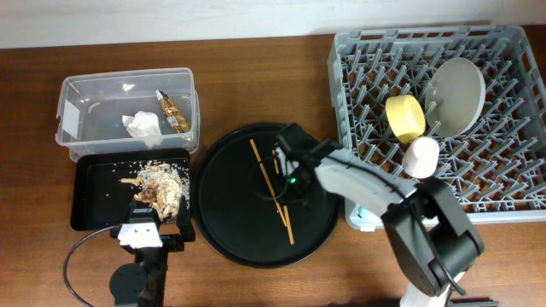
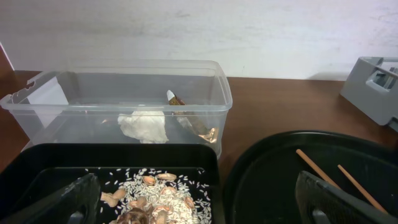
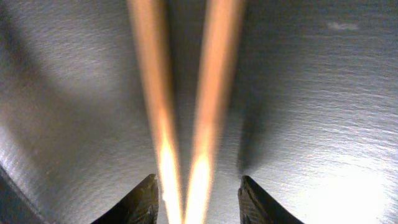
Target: Sort waste into correct bins and load items into the dishwasher rack
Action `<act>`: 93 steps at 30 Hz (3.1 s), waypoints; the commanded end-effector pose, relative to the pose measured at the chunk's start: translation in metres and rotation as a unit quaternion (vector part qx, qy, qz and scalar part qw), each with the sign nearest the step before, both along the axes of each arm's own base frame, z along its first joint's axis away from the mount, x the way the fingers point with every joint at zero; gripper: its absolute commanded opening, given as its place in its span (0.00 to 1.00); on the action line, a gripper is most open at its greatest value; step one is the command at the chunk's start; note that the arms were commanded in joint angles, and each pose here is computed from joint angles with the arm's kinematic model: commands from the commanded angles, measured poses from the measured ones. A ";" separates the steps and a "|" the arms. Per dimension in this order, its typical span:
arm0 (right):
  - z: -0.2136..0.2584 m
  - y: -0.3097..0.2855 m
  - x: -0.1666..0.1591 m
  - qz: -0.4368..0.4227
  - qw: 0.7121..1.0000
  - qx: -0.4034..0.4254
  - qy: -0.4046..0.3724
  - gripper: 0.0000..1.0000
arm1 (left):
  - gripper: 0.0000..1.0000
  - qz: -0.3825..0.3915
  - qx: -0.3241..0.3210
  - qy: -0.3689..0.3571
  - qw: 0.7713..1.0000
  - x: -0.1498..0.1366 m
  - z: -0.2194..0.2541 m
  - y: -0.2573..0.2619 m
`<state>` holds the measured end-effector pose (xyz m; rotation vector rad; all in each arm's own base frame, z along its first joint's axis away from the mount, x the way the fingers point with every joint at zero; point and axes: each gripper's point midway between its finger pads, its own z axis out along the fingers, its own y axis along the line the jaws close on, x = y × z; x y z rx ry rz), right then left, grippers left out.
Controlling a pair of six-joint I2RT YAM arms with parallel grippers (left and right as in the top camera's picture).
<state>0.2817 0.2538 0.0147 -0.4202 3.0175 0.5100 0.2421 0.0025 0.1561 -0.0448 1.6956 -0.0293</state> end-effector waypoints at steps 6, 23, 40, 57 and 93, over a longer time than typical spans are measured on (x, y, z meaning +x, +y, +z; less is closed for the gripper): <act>0.000 0.005 -0.028 0.007 0.997 -0.077 -0.021 0.32 | 0.99 -0.002 0.006 0.000 1.000 0.000 -0.001 0.000; 0.032 0.019 -0.017 0.003 0.995 -0.062 -0.072 0.04 | 0.99 -0.002 0.006 0.000 1.000 0.000 -0.001 0.000; 0.081 0.032 -0.014 0.014 0.992 -0.018 -0.122 0.56 | 1.00 -0.002 0.006 0.000 1.000 0.000 -0.001 0.000; 0.189 -0.062 0.066 -0.125 0.941 -0.056 -0.311 0.04 | 0.99 -0.002 0.006 0.000 1.000 0.000 -0.001 0.000; 0.292 -0.296 -0.123 -0.341 0.751 -0.090 -0.558 0.99 | 0.99 -0.002 0.006 0.000 1.000 0.000 -0.001 0.000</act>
